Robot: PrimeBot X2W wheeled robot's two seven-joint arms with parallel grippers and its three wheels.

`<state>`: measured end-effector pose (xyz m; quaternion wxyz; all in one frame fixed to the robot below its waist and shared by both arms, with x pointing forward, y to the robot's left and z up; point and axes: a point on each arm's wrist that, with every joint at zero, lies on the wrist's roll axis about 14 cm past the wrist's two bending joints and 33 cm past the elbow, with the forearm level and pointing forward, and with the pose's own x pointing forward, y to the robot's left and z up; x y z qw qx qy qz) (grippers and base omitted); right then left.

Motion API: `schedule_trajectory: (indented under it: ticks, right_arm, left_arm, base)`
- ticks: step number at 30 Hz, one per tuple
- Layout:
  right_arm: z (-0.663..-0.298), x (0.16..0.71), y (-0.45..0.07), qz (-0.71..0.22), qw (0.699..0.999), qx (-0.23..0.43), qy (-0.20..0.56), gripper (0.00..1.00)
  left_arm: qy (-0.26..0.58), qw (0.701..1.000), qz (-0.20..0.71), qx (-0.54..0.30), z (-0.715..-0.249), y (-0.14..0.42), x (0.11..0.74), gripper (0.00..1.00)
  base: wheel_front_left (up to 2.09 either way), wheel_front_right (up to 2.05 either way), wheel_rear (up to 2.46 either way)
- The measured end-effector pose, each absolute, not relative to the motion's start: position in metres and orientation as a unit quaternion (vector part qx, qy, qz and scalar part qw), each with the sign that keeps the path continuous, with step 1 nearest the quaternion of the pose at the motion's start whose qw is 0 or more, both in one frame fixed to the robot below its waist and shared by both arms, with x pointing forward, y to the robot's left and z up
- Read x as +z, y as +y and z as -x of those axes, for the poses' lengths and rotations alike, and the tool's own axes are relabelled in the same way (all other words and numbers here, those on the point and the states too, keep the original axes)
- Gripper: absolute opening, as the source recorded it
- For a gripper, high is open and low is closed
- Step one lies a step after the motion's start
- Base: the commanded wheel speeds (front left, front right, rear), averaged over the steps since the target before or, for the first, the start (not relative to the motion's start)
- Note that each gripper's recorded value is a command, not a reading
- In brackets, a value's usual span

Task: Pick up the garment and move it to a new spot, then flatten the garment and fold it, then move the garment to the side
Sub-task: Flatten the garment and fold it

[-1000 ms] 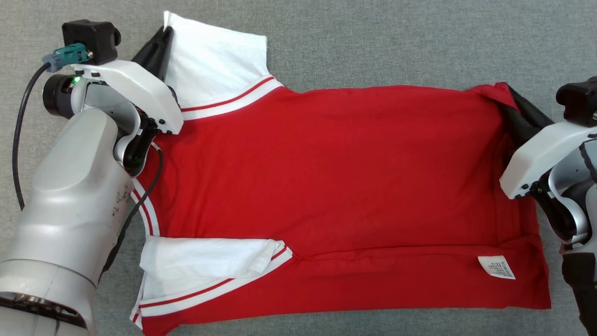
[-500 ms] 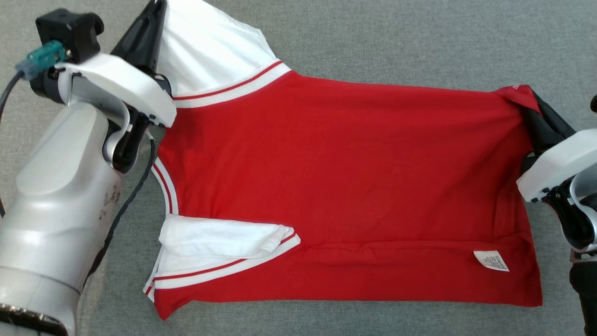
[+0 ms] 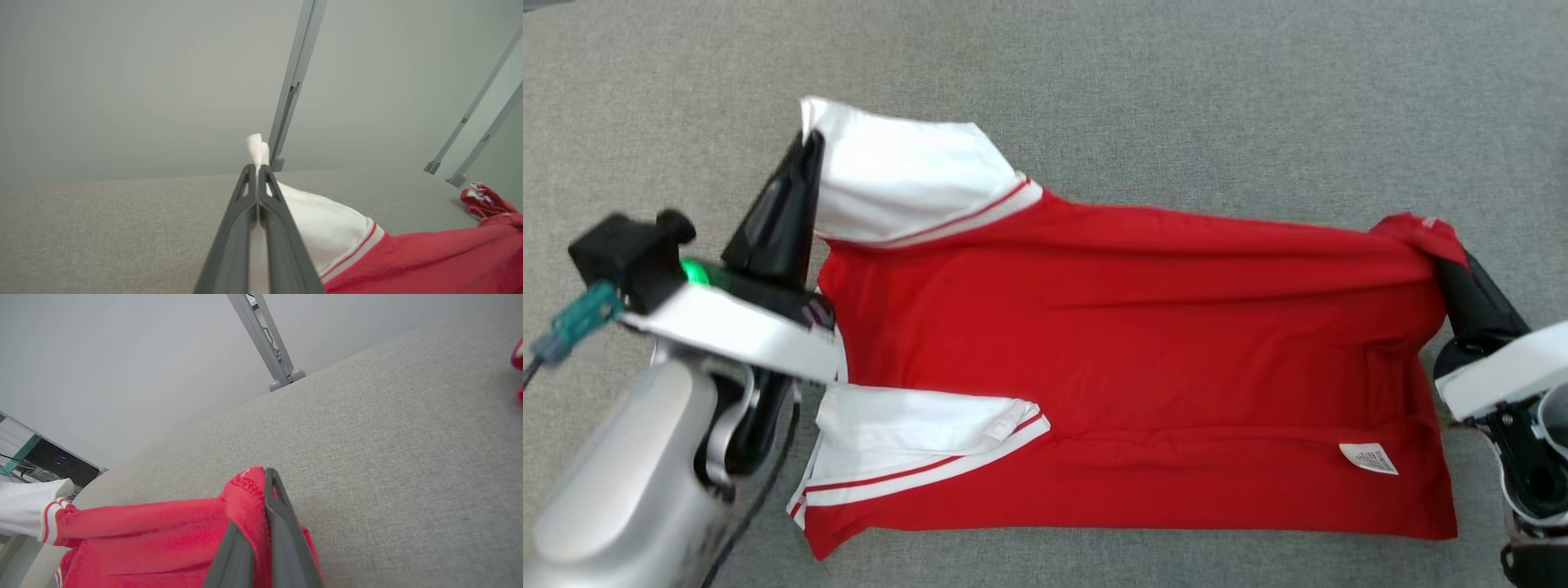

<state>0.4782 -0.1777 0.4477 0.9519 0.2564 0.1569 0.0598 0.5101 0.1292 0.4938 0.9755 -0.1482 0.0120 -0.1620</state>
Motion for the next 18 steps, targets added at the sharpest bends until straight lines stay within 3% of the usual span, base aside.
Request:
schedule_trajectory:
  ticks: [9, 18]
  right_arm:
    - [-0.445, 0.431, -0.182, -0.361, 0.916, 0.029, 0.175, 0.00]
    - [-0.409, 0.406, -0.175, -0.399, 0.892, 0.007, 0.211, 0.00]
  left_arm:
    - [0.059, 0.972, 0.190, -0.128, -0.443, 0.137, 0.492, 0.00]
    - [0.143, 0.952, 0.257, -0.080, -0.389, 0.140, 0.465, 0.00]
  base:
    - [0.00, 0.00, 0.00]
    - [0.00, 0.00, 0.00]
